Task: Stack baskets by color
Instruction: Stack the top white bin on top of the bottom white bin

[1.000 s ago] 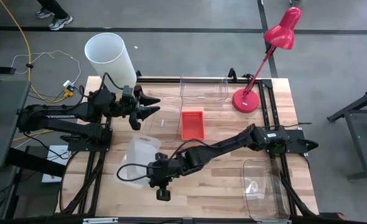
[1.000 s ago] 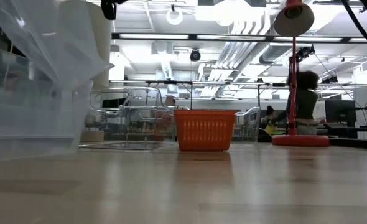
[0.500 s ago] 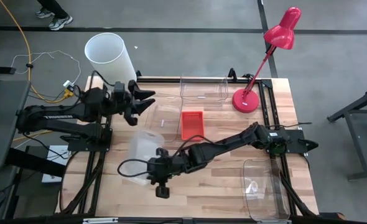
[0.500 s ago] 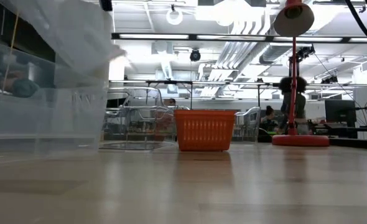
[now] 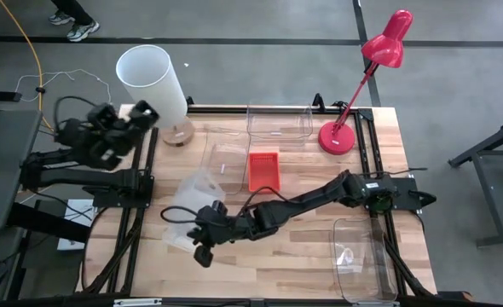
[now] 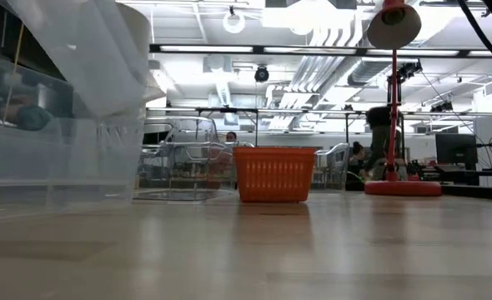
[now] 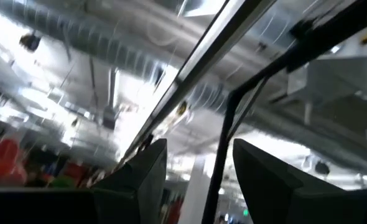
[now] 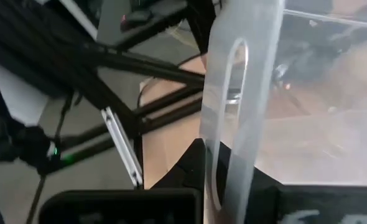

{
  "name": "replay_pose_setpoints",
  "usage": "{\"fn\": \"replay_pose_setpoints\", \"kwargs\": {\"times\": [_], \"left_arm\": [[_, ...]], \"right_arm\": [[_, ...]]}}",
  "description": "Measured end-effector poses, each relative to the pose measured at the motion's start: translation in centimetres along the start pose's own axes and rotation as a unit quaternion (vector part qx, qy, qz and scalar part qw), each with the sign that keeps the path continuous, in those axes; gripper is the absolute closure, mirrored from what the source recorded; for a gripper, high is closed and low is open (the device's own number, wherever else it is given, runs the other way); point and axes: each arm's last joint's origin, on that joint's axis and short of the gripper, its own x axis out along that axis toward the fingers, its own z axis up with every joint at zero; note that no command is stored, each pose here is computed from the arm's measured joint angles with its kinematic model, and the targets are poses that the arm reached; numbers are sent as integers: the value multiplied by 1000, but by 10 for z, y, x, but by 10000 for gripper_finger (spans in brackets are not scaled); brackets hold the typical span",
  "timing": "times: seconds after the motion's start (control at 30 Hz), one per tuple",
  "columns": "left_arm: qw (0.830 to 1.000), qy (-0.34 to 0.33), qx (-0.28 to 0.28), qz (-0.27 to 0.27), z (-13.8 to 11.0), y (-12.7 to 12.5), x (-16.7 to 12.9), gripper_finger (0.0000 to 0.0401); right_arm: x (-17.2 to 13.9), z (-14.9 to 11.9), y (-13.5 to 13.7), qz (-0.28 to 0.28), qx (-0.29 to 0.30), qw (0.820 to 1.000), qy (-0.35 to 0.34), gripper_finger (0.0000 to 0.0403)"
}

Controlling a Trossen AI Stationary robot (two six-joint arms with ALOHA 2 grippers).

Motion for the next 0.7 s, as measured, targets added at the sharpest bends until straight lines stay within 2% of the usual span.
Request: {"fn": "replay_pose_setpoints", "kwargs": {"times": [0.17,0.37,0.47,0.6,0.7], "left_arm": [[1000,-28,3,0,12,-7,-9,229],[999,-31,3,5,13,-8,-10,229],[1000,-18,1,14,10,-6,-9,229],[1000,6,-2,28,5,-3,-8,229],[999,18,-4,35,2,-1,-8,229]], "right_arm": [[2,-6,6,-14,38,999,-25,403],[-2,-10,15,-39,34,998,-43,403],[-3,-12,14,-69,30,996,-48,403],[-3,-16,15,-80,23,995,-49,403],[1,-20,14,-82,-6,996,-45,403]]}}
